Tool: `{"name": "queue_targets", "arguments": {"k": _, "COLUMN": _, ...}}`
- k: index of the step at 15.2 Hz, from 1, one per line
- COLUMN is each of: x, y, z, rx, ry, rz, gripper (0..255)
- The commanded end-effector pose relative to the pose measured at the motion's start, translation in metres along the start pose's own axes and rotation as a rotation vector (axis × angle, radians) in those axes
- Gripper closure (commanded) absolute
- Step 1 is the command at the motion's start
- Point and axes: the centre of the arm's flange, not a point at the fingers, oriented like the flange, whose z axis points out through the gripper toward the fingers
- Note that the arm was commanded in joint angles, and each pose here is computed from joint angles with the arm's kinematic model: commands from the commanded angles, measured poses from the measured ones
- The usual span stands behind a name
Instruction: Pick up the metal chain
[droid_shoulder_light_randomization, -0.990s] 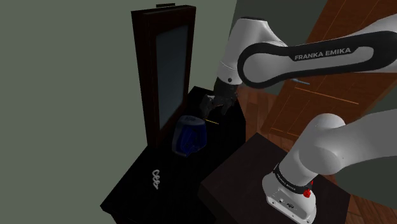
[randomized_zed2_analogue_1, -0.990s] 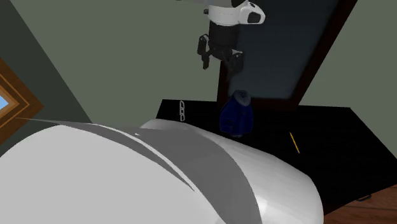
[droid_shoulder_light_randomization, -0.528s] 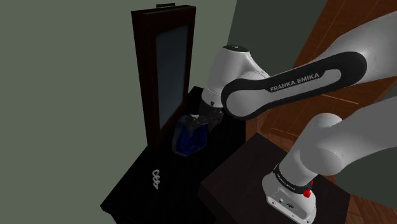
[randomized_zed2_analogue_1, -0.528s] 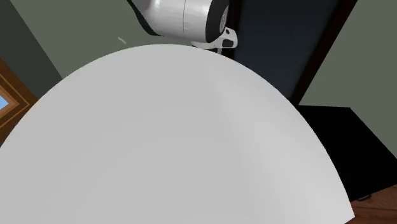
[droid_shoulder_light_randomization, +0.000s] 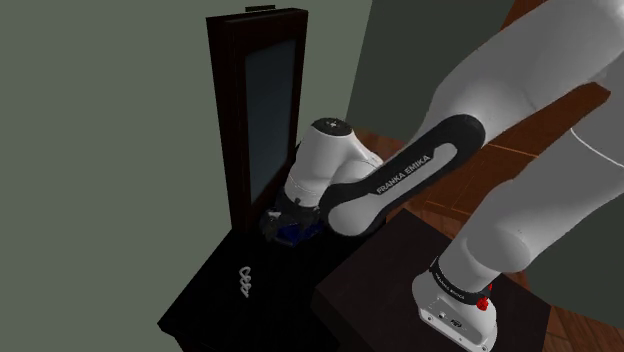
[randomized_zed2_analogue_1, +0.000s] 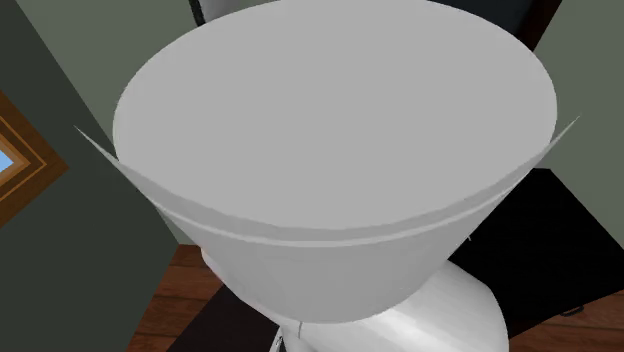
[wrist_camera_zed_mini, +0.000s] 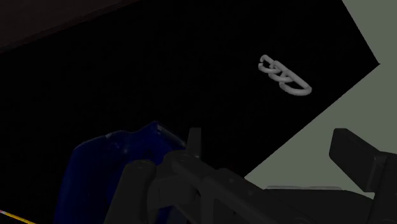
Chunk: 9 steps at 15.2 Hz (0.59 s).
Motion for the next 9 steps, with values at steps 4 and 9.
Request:
{"name": "queue_targets", "arguments": {"k": 4, "x": -0.008, "y": -0.036, "z": 0.055, "rx": 0.023, "ry": 0.024, "rz": 0.041, "gripper": 0}}
{"name": "queue_targets", "arguments": {"k": 9, "x": -0.012, "y": -0.073, "z": 0.109, "rx": 0.041, "ry": 0.048, "rz": 0.081, "gripper": 0}}
